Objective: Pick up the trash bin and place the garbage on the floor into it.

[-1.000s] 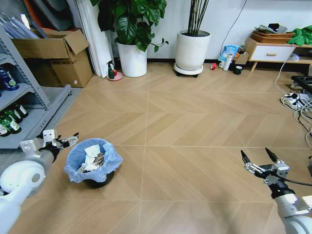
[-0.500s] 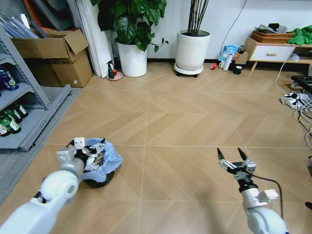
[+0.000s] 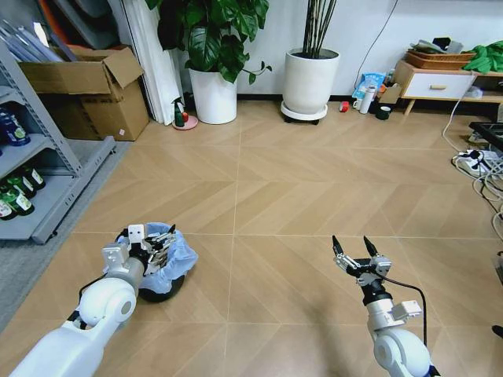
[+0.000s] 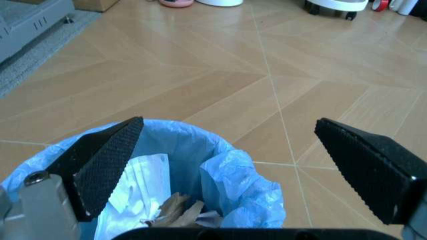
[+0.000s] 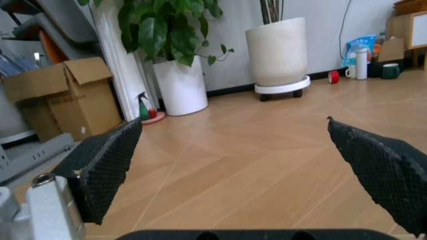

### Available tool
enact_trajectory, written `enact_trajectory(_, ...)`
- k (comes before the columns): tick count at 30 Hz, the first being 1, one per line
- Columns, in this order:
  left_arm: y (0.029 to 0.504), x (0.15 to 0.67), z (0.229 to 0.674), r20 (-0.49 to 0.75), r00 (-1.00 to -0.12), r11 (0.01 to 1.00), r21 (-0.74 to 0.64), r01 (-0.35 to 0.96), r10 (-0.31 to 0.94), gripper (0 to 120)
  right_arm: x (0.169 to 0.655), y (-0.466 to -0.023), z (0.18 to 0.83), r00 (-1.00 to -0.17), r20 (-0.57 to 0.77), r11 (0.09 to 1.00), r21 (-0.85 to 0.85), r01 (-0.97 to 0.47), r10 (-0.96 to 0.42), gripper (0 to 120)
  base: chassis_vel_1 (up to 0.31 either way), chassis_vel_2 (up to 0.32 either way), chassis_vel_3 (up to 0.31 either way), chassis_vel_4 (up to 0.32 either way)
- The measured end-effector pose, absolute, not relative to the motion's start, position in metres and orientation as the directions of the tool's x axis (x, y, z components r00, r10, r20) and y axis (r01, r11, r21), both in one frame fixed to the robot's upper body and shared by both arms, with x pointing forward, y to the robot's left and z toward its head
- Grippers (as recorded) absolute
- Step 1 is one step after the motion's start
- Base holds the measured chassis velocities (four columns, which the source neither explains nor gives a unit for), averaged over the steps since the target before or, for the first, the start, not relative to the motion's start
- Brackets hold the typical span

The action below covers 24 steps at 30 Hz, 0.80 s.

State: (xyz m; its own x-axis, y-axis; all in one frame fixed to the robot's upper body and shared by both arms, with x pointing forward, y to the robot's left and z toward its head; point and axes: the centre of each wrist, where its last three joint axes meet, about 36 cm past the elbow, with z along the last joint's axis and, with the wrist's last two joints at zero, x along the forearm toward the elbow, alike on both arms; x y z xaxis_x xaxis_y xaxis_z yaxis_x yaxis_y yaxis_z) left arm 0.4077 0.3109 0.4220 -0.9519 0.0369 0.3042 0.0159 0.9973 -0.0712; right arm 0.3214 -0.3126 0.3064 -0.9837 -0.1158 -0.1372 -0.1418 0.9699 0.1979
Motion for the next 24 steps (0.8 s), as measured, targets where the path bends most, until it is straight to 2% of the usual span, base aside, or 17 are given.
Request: enact_trajectory(24,0.3121,0.4078,0.4225,0.307,-0.951,0.997,-0.072,0.016,0.038,100,0.3206,-0.3144,0.3069,-0.984,-0.136,0.971,0.194,-0.142,-0.116,100,0.0,0.0,0.0,0.0)
